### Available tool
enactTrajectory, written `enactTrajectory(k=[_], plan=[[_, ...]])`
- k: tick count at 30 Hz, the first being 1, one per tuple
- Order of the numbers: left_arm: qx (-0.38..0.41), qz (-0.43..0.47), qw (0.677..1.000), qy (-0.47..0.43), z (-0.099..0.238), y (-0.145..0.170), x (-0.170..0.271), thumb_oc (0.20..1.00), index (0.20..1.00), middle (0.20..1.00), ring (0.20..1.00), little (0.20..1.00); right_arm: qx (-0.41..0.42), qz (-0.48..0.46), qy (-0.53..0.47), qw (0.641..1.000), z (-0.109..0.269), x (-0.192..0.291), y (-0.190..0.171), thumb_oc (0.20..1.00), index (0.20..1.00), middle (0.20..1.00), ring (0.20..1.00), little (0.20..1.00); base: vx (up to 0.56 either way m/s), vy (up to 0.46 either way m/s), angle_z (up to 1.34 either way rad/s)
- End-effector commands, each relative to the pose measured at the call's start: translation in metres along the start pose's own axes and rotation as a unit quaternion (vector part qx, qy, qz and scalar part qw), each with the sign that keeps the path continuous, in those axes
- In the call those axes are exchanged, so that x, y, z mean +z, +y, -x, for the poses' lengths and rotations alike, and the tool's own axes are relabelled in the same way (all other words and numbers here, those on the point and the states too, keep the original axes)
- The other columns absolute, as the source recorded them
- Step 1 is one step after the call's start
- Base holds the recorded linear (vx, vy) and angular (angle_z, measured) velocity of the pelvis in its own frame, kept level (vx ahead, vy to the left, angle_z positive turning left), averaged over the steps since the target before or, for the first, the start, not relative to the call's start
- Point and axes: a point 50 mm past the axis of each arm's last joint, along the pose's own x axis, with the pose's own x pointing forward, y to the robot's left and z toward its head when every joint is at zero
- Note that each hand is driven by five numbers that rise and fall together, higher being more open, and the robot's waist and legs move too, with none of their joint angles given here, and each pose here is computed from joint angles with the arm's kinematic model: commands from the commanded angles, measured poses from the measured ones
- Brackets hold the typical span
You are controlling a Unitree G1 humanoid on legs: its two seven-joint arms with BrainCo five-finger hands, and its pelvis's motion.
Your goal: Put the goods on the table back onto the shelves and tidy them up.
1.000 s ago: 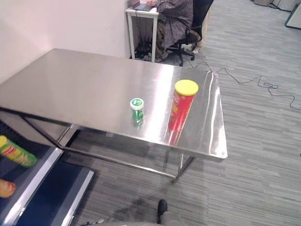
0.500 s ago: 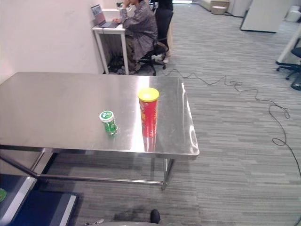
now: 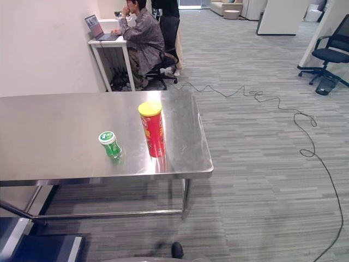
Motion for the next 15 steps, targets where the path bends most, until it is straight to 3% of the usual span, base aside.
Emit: enactTrajectory(k=[1,8,15], plan=[[-0.038,-0.04,0.998,-0.032,-0.003,-0.019,0.026,1.0,1.0,1.0,1.0,1.0,0.01,-0.032,-0.09,0.995,-0.022,0.03,-0.001,1.0,1.0,1.0,1.0,1.0,0.05,-0.017,0.14],[-0.048,-0.052,0.997,-0.036,-0.003,-0.016,0.027,1.0,1.0,1.0,1.0,1.0,0.168,-0.047,-0.197,0.965,-0.049,0.075,0.034,1.0,1.0,1.0,1.0,1.0,0.02,-0.024,0.29],[-0.073,-0.081,0.993,-0.035,-0.002,-0.022,0.025,1.0,1.0,1.0,1.0,1.0,0.275,-0.07,-0.211,0.935,-0.071,0.091,0.067,1.0,1.0,1.0,1.0,1.0,0.02,-0.013,0.14]])
